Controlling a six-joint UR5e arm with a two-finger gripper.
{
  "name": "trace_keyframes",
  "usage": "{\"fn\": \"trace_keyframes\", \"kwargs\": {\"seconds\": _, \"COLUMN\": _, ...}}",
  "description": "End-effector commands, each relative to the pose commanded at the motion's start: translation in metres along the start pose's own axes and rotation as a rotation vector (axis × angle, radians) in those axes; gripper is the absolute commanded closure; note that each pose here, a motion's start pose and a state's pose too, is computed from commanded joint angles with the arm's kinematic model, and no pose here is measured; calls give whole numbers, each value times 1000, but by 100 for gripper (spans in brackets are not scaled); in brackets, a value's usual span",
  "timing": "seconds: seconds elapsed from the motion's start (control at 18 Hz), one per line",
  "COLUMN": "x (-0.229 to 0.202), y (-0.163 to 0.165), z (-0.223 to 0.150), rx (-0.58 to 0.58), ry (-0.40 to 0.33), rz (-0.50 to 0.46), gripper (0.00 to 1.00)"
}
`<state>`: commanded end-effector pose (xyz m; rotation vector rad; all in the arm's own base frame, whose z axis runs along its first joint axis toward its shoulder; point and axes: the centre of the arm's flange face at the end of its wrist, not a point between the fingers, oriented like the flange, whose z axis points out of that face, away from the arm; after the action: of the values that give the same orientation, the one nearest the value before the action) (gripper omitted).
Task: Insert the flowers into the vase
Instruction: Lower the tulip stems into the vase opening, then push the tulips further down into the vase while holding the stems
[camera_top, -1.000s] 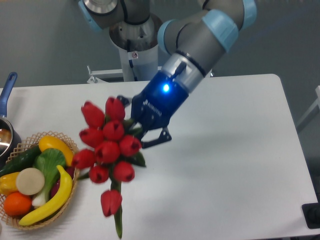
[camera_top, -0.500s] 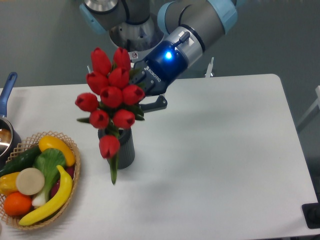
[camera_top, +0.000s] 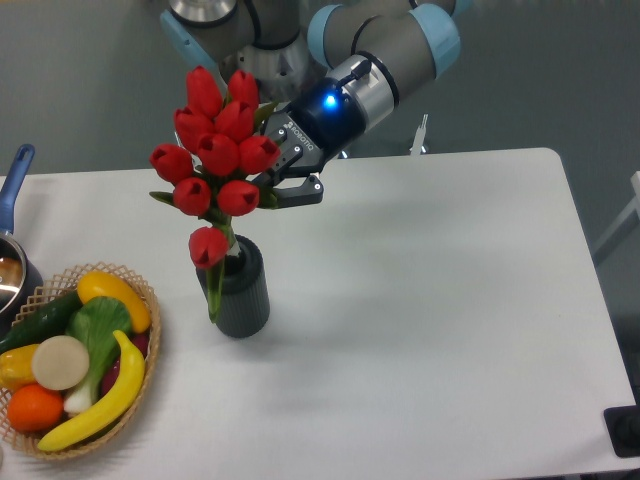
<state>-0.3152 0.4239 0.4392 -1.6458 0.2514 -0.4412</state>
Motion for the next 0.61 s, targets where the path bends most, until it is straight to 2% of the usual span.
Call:
{"fn": "trace_keyframes", "kwargs": {"seconds": 0.44, "x": 6, "y": 27, "z": 4, "rx": -5, "ry": 10, "rz": 28, "gripper": 91}}
{"fn": "trace_keyframes", "kwargs": {"seconds": 0.61, "x": 13, "y": 48, "z": 6, "rx": -8, "ry": 14, "rz": 45, "gripper": 89}}
